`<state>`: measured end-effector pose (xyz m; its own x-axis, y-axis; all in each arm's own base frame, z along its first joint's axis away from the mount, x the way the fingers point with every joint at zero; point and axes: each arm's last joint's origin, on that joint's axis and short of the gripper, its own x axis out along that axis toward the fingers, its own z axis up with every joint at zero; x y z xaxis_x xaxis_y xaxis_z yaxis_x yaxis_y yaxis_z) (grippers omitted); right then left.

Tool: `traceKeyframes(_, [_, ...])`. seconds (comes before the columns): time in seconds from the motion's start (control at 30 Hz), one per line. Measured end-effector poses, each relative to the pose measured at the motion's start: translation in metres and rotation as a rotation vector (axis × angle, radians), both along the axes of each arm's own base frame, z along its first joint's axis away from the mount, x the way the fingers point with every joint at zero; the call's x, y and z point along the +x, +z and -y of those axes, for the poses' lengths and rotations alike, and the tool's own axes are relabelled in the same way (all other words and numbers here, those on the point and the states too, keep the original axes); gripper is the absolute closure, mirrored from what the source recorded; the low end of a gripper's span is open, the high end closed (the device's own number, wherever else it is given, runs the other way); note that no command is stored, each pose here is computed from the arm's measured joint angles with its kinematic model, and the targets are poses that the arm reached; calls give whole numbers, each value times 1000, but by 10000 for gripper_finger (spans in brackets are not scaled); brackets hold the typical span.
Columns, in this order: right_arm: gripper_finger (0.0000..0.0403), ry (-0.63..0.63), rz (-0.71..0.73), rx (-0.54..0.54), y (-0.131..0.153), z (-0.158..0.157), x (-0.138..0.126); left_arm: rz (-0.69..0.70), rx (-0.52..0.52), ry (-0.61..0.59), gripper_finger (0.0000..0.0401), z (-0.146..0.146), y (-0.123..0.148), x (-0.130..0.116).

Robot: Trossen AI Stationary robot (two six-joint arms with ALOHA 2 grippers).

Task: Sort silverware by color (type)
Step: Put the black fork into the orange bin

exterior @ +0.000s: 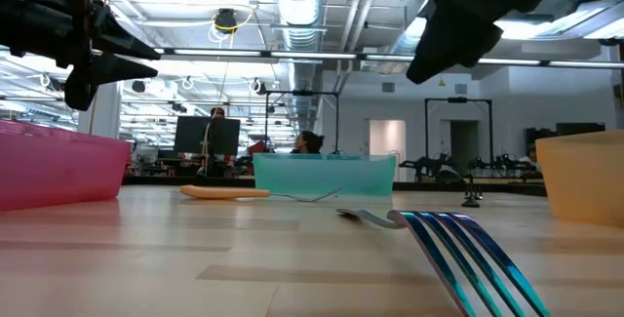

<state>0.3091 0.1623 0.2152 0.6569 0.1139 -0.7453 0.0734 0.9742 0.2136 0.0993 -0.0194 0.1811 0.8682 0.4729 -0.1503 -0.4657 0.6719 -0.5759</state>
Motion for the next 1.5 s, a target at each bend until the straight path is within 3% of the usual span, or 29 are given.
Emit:
traceKeyframes(0.73, [267,19,-46,-69,30,-2,3,0,0,0,289,0,0,0])
traceKeyframes(1.07, [267,108,-8,-184,31,-12,-2,-1,0,0,289,0,0,0])
traceKeyframes(1.27, [267,158,44,-198,33,-19,-2,-3,4,0,289,0,0,0])
traceKeyframes(1.5, [267,254,86,-247,17,-34,8,-4,4,-1,289,0,0,0])
